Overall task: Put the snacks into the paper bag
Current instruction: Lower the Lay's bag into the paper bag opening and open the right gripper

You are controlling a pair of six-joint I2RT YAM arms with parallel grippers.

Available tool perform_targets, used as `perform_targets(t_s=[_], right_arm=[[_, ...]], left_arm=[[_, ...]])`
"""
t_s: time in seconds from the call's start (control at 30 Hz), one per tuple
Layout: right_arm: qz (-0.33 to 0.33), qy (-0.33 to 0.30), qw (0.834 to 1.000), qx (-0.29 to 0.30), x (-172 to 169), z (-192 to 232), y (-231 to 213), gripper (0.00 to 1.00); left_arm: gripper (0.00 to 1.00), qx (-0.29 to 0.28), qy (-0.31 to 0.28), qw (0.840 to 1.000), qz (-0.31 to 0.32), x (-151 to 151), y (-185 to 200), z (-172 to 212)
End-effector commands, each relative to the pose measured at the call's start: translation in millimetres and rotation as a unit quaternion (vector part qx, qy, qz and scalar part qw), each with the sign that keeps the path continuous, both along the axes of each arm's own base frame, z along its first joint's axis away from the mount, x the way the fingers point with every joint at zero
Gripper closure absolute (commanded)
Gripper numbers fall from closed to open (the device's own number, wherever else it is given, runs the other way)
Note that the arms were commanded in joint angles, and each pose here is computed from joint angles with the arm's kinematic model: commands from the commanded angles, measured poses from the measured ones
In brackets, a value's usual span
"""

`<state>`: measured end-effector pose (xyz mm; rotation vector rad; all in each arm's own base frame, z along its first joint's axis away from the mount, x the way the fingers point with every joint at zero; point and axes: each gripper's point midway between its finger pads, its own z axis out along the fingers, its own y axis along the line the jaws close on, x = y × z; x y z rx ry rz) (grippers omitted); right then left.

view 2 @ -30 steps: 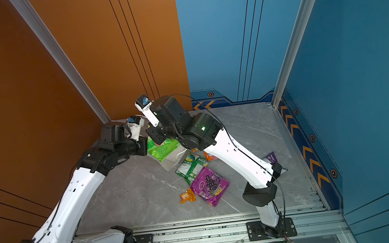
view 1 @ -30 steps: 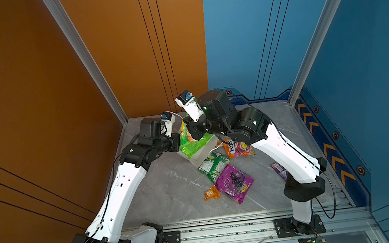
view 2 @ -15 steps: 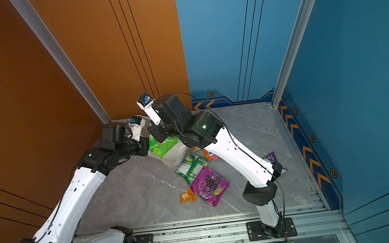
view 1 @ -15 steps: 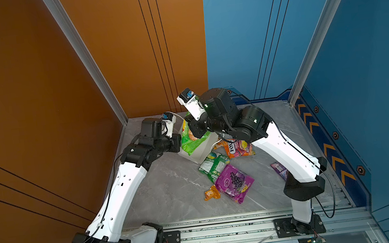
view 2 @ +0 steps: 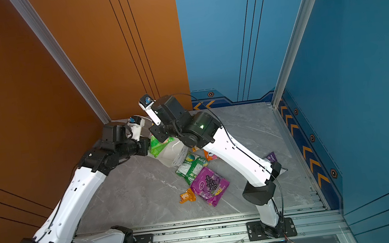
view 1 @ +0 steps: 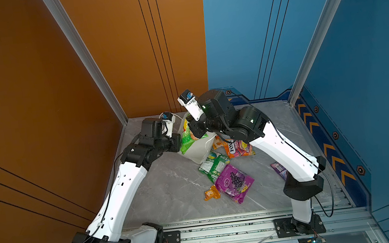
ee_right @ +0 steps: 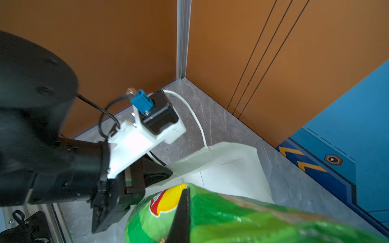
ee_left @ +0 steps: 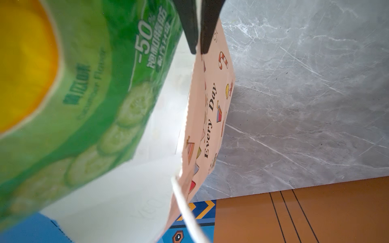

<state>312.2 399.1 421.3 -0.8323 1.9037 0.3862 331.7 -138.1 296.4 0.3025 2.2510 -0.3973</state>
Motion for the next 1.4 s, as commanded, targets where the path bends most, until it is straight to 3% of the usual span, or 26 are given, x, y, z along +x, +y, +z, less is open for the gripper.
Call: perform_targets(t_s=[0.0,0.17,0.33,0.6,0.9,1.2,1.37], right_arm=[[-0.061,0.020,0.998,-0.009,10.9,-18.3,-20.3,1.00],[-0.108,0.087,0.990,0.011,14.9,-44.4,-32.7,1.00],[-0.117,0.149,0.979,0.067,10.7,-49.2,-14.7,1.00],[-0.209,0.196,0.952,0.105,24.6,-77.0,-3.7,1.00],[-0.248,0.179,0.945,0.115,25.4,-79.2,3.0,1.00],[-0.251,0.167,0.944,0.131,25.8,-66.5,0.8,1.00],[-0.246,0.184,0.944,0.117,20.8,-90.2,19.7,1.00]], left_arm=[[1.00,0.029,0.007,0.999,0.045,10.0,17.7,-10.3],[1.00,0.016,0.034,0.994,0.101,20.8,42.9,-18.5],[1.00,0.012,0.037,0.994,0.105,22.2,45.1,-19.7],[1.00,0.023,0.028,0.995,0.098,18.7,37.3,-16.4],[1.00,0.059,-0.013,0.991,0.121,8.9,41.6,-1.0],[1.00,0.023,-0.051,0.992,0.117,1.1,38.6,20.0],[1.00,0.022,-0.044,0.993,0.109,2.2,33.9,15.6]])
